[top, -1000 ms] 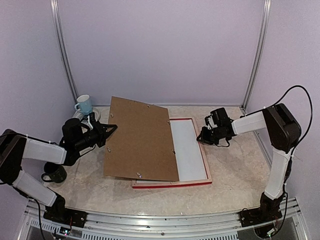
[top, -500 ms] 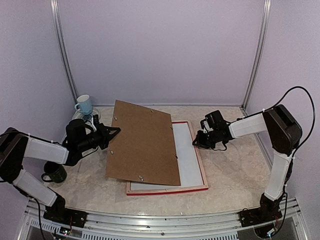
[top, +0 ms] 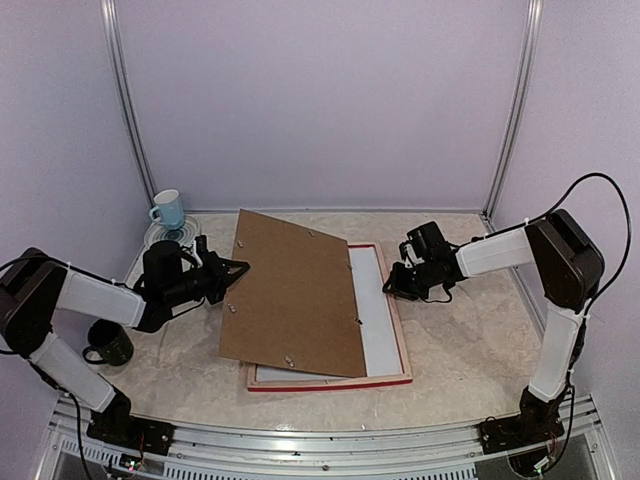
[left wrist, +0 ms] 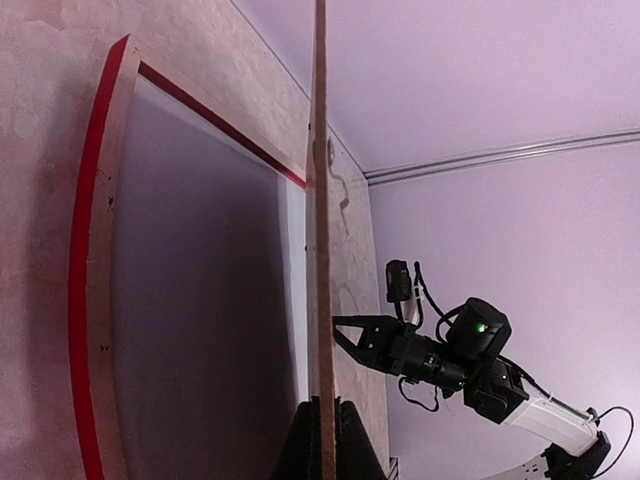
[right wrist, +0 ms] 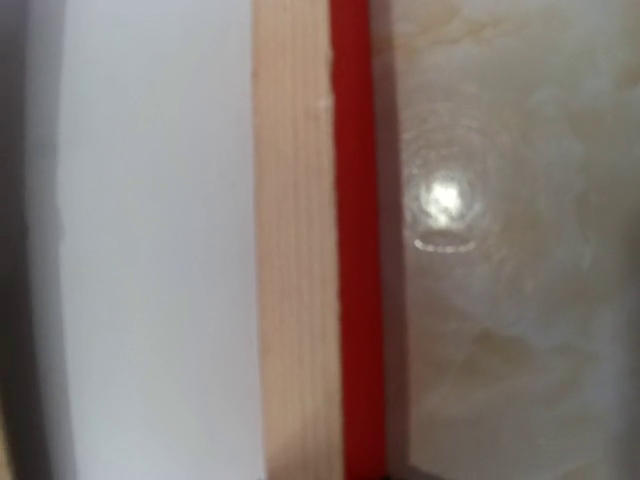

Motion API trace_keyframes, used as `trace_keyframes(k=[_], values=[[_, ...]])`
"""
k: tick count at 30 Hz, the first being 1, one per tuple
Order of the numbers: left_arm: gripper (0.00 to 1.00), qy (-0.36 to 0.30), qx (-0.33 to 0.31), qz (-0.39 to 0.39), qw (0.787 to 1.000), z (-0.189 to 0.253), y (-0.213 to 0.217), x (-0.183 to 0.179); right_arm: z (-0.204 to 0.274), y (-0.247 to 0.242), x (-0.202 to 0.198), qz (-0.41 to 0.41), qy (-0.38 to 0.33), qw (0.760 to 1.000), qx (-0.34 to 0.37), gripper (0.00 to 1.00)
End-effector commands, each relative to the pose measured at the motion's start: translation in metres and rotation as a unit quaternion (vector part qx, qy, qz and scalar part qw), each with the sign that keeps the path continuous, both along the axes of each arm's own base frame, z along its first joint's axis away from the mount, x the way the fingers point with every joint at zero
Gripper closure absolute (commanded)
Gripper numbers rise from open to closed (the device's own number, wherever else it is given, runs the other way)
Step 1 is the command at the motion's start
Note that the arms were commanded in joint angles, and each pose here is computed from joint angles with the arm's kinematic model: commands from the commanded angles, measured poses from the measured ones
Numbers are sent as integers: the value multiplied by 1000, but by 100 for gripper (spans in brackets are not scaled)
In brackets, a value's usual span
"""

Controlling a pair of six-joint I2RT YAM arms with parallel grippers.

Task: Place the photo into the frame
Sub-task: Move the frame body to the center of the board, then place the backboard on the frame body.

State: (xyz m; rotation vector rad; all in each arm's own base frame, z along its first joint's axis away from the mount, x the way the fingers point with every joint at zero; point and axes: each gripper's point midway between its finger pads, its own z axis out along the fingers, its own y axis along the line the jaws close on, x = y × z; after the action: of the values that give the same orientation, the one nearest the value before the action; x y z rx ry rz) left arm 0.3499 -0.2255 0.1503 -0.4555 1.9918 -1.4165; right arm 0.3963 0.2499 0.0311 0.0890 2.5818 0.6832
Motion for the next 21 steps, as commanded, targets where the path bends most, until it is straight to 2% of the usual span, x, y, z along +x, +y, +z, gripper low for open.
trace_keyframes(k=[1,14,21], values=[[100,-38,-30,-8,999,30,-12,9,-4,3,-20,10,31,999,-1,69],[100,-28,-29,-14,999,23,-19,15,7,3,-17,8,23,1000,-1,42],[100,-20,-28,-19,999,17,-23,20,17,10,-14,14,18,1000,22,33]])
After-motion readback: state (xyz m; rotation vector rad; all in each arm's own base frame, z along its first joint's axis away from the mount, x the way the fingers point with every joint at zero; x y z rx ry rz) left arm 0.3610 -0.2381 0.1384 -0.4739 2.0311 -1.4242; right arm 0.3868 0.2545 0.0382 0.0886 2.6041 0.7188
